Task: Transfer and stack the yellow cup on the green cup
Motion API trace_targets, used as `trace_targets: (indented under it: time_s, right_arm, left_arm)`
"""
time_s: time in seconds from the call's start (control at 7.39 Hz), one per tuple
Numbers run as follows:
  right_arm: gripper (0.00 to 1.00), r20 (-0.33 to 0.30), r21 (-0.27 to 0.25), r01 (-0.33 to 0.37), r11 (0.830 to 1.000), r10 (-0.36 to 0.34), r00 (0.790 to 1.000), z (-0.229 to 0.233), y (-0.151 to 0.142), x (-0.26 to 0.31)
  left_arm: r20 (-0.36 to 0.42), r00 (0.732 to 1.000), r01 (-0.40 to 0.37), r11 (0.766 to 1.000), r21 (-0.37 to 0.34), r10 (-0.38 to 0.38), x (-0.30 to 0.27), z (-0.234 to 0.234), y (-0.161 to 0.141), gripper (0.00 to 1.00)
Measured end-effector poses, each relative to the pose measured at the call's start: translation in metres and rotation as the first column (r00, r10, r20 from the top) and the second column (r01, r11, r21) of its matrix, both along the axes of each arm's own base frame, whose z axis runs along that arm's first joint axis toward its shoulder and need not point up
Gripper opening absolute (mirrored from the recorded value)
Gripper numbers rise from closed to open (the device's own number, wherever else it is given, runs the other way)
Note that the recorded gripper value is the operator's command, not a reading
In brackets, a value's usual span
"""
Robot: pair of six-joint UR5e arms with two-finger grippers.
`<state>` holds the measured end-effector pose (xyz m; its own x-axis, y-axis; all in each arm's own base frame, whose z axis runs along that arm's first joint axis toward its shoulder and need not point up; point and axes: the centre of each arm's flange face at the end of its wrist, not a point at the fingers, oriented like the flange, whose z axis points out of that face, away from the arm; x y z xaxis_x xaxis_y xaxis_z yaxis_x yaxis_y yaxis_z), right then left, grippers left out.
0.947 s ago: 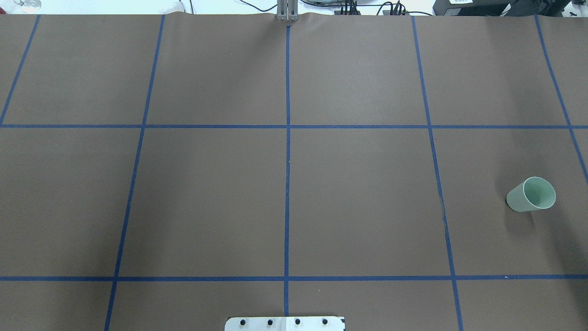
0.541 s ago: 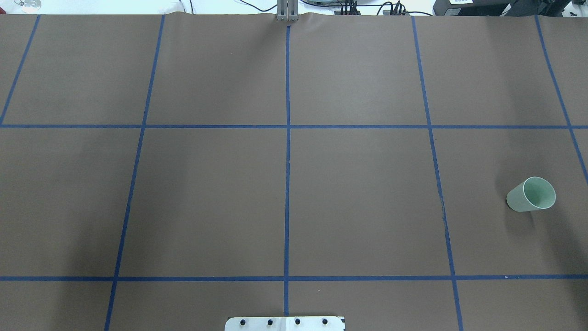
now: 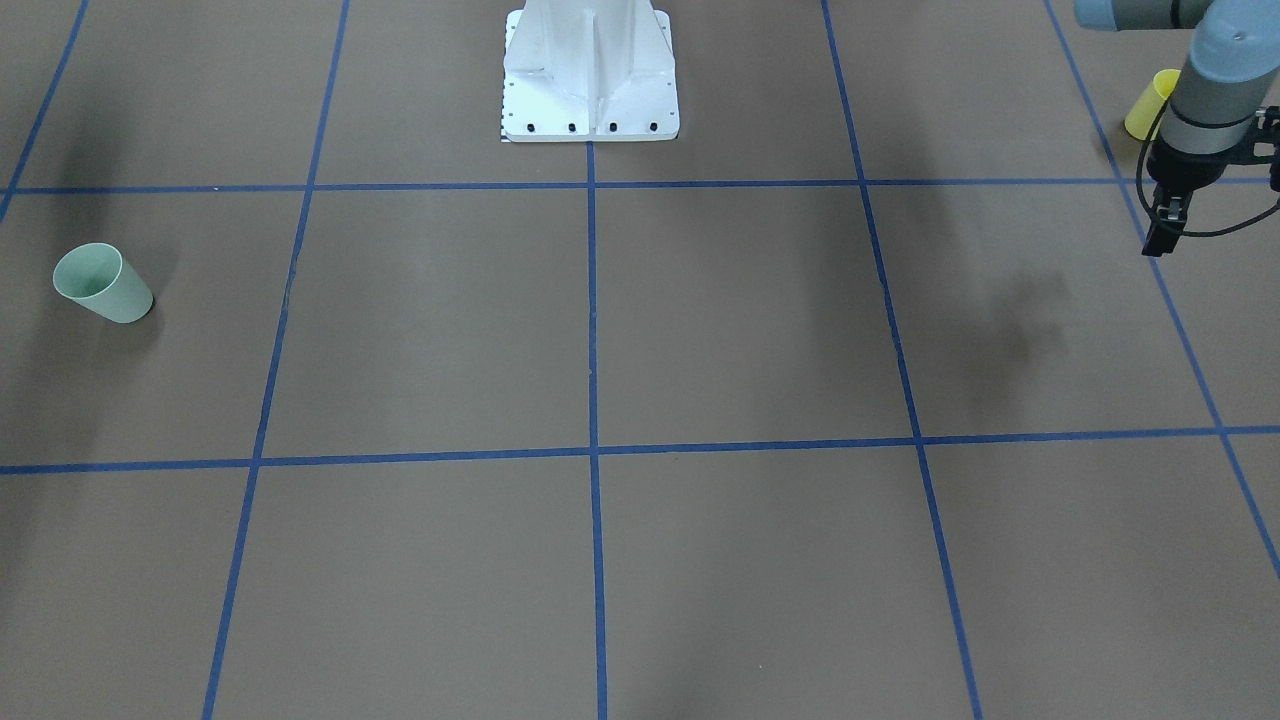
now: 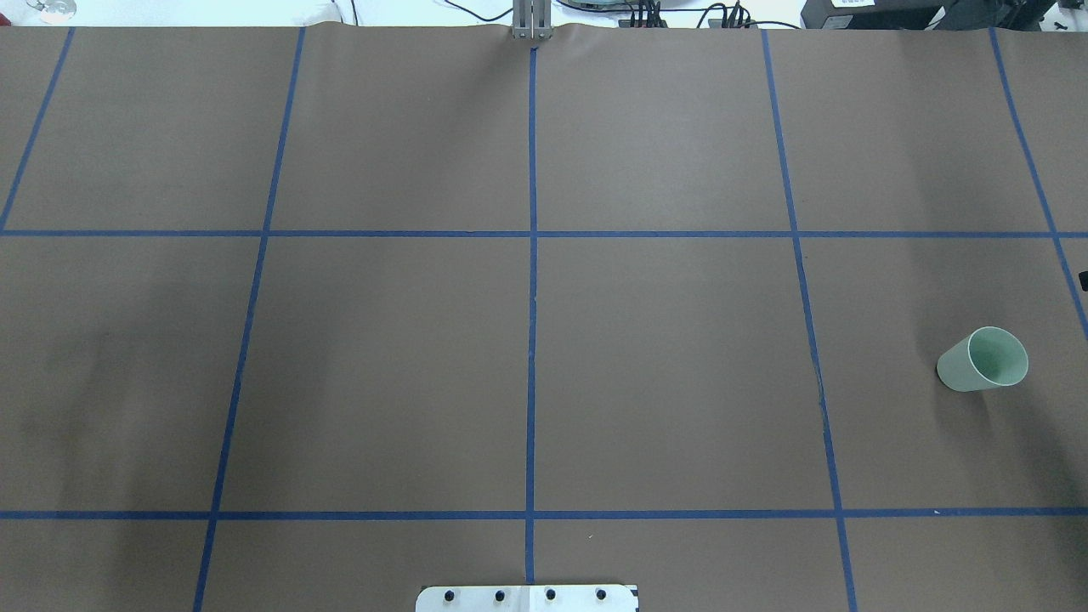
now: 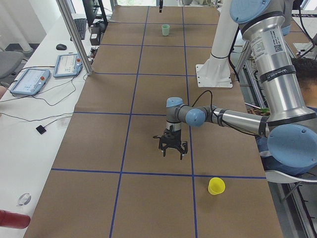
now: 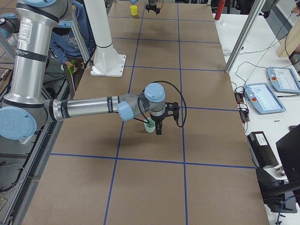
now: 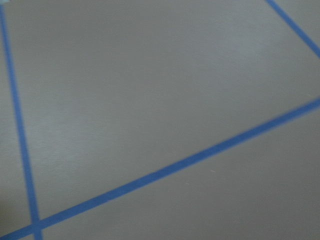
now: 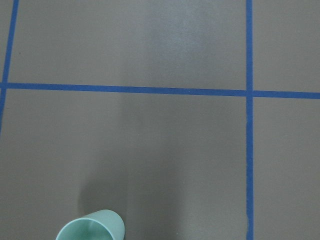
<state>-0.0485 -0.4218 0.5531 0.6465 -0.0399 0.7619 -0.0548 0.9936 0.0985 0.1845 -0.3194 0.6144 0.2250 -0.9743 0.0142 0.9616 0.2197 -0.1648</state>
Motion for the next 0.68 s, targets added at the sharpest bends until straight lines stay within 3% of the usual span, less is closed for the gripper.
trace_targets:
  time_s: [0.27, 0.68]
  right_arm:
    - [1.0, -0.004, -0.013, -0.001, 1.0, 0.001, 1.0, -0.001, 0.0, -0.008]
    - [1.0, -0.042, -0.016, -0.009, 1.0, 0.009, 0.999, 0.007, 0.0, -0.01]
  left_arm:
    - [0.186, 0.977, 0.12, 0.989, -0.091, -0.101, 0.022, 0.006, 0.036, 0.99]
    - [0.393, 0.903, 0.236, 0.965, -0.113, -0.174, 0.052, 0.05, 0.087, 0.99]
